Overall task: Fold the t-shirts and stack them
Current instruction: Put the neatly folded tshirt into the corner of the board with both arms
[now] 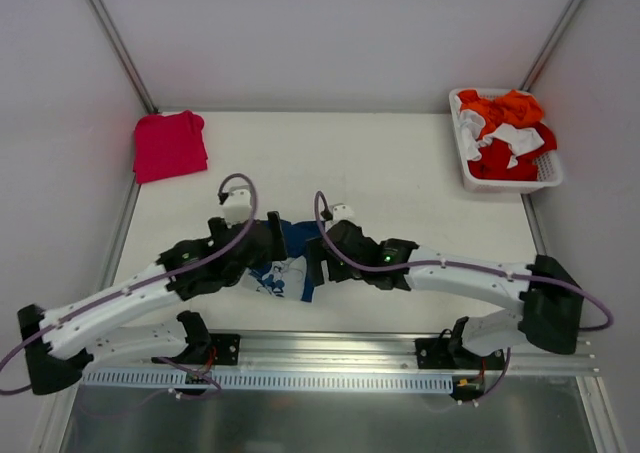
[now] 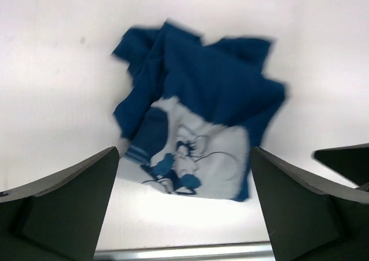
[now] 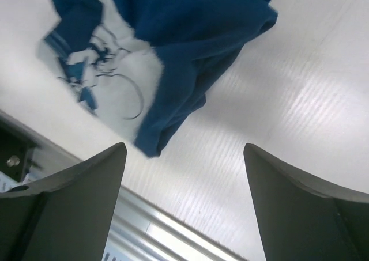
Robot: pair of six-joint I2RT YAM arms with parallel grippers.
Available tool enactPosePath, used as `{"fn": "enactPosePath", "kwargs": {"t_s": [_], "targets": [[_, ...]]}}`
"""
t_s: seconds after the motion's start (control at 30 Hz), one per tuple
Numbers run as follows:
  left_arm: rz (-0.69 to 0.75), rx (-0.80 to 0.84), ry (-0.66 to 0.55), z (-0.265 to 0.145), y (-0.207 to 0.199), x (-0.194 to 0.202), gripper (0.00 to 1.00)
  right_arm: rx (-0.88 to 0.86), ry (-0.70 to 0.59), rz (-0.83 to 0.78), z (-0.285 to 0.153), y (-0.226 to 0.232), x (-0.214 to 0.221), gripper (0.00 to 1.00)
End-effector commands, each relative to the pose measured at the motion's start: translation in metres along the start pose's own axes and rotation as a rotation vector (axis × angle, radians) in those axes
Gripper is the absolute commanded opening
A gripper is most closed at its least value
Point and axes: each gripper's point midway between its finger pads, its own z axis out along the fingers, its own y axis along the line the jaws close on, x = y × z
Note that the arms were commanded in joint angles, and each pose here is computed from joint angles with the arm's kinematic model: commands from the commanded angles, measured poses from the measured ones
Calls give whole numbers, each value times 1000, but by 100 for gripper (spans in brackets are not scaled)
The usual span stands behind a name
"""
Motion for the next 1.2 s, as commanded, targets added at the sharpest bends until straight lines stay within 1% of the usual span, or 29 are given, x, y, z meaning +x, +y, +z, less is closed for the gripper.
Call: {"fn": "enactPosePath", "kwargs": {"t_s": [0.0, 0.03, 0.07, 0.1, 0.13, 0.17, 0.2, 0.27, 0.3, 0.33, 0.37, 0.43, 0.47, 0.5, 0.53, 0.57, 0.6, 0.63, 0.67, 0.7, 0.73, 0.77, 0.8, 0.83, 0.87, 0.9, 0.93, 1.07, 1.17], "targets": [[1, 265, -175, -35, -16, -40, 99, 54, -214, -91, -80, -5, -59, 88], [-17, 408, -277, -62, -23, -63, 99, 67, -251, -98, -95, -11, -67, 88], [-21, 457, -321, -73, -24, -72, 99, 62, -300, -88, -123, -20, -74, 90], [-19, 494, -362, -83, -22, -79, 99, 70, -351, -78, -138, -27, -82, 99], [-16, 528, -431, -97, -15, -91, 99, 64, -374, -86, -146, -33, -81, 100], [-13, 523, -451, -99, -11, -94, 99, 20, -436, -61, -168, -37, -87, 99], [15, 510, -469, -99, -7, -94, 99, 16, -447, -57, -168, -43, -83, 99], [35, 536, -448, -97, -12, -88, 99, 8, -484, -20, -177, -54, -82, 99], [17, 561, -426, -96, -17, -85, 99, 7, -479, -13, -175, -56, -79, 99], [10, 585, -404, -94, -23, -82, 99, 20, -459, -12, -168, -62, -72, 100], [12, 645, -383, -97, -34, -78, 99, 23, -449, 7, -164, -64, -69, 99], [-25, 641, -365, -87, -33, -79, 99, 5, -412, 9, -152, -60, -61, 100], [-42, 719, -330, -89, -43, -73, 99, -13, -394, 16, -148, -56, -58, 99], [-61, 750, -310, -87, -45, -71, 99, -12, -374, 15, -142, -55, -55, 99], [-114, 731, -320, -78, -35, -80, 99, -28, -374, 18, -139, -50, -56, 100], [-133, 761, -298, -75, -36, -79, 99, -30, -363, 19, -134, -50, -53, 100], [-153, 859, -232, -75, -47, -68, 99, -43, -356, 20, -132, -47, -52, 99], [-214, 837, -231, -61, -35, -75, 99, -50, -357, 24, -129, -44, -52, 100], [-245, 856, -184, -48, -33, -65, 99, -54, -356, 25, -127, -43, -52, 100], [-283, 983, -136, -54, -43, -67, 99, -55, -352, 26, -125, -43, -51, 99], [-359, 959, -148, -38, -27, -76, 99, -54, -353, 28, -123, -43, -51, 100], [-407, 975, -107, -24, -20, -64, 99, -51, -353, 28, -122, -43, -51, 99], [-485, 988, -60, -14, -16, -64, 99, -49, -354, 29, -121, -44, -51, 100], [-478, 1010, -74, -11, -11, -66, 99, -54, -364, 35, -120, -42, -53, 100], [-507, 964, -83, 1, 2, -66, 99, -58, -360, 38, -117, -42, -52, 99], [-504, 929, -69, 13, 7, -62, 98, -59, -357, 40, -113, -43, -50, 99], [-534, 857, -53, 26, 14, -57, 97, -81, -378, 51, -112, -38, -55, 100], [-518, 735, -106, 43, 30, -58, 96, -95, -352, 83, -80, -32, -54, 99], [-538, 706, -87, 50, 34, -48, 95, -124, -327, 111, -52, -26, -54, 99]]}}
